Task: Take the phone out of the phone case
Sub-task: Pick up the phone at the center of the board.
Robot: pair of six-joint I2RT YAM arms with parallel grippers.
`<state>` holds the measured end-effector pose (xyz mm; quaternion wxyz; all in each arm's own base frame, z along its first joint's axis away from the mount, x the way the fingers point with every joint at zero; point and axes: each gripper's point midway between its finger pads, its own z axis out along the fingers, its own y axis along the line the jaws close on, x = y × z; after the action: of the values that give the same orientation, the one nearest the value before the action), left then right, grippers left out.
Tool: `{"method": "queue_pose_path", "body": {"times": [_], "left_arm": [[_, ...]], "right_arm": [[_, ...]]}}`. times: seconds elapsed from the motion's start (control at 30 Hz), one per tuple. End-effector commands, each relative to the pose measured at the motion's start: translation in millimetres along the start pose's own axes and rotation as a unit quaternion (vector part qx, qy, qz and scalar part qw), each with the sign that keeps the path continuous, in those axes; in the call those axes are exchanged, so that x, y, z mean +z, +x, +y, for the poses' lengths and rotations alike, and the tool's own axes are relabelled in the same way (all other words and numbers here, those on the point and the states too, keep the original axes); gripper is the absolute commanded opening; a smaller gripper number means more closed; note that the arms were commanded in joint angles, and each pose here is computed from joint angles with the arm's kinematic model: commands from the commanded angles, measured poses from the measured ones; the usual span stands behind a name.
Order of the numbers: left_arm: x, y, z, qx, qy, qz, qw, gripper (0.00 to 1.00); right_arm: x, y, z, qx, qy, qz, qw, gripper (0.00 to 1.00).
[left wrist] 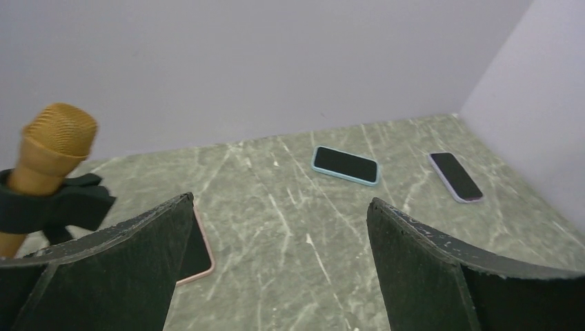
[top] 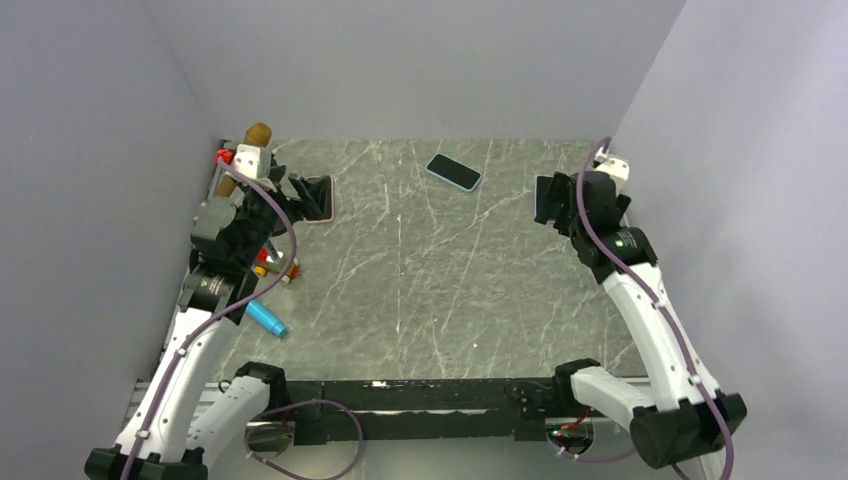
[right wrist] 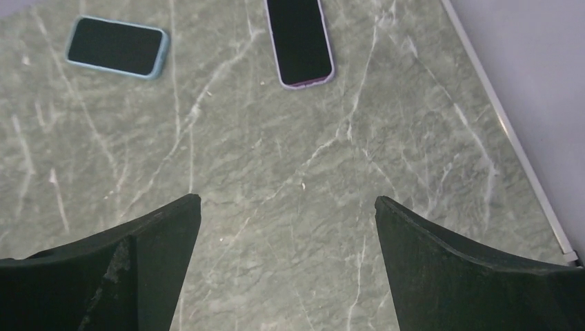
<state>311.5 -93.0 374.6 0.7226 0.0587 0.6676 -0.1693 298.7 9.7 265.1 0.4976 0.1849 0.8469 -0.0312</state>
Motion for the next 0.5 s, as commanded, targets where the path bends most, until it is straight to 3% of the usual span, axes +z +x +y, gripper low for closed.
{"method": "queue_pose_path", "body": {"times": [0.0, 0.17, 0.47], "left_arm": [[8, -6, -30, -0.036, 0.079, -0.011, 0.996, 0.99], [14, 8, -54, -0.06, 0.147, 0.011, 0.987, 0.99], [14, 16, -69, -0.053, 0.182, 0.024, 0.982, 0.99]], "right_arm": [[36, -7, 12, 0.027, 0.002, -0.016, 0.999, 1.0], [104, 14, 14, 0.019, 0.02, 0.034, 0.999, 1.0], [214, 35, 23, -0.051, 0.011, 0.122, 0.991, 0.99]]}}
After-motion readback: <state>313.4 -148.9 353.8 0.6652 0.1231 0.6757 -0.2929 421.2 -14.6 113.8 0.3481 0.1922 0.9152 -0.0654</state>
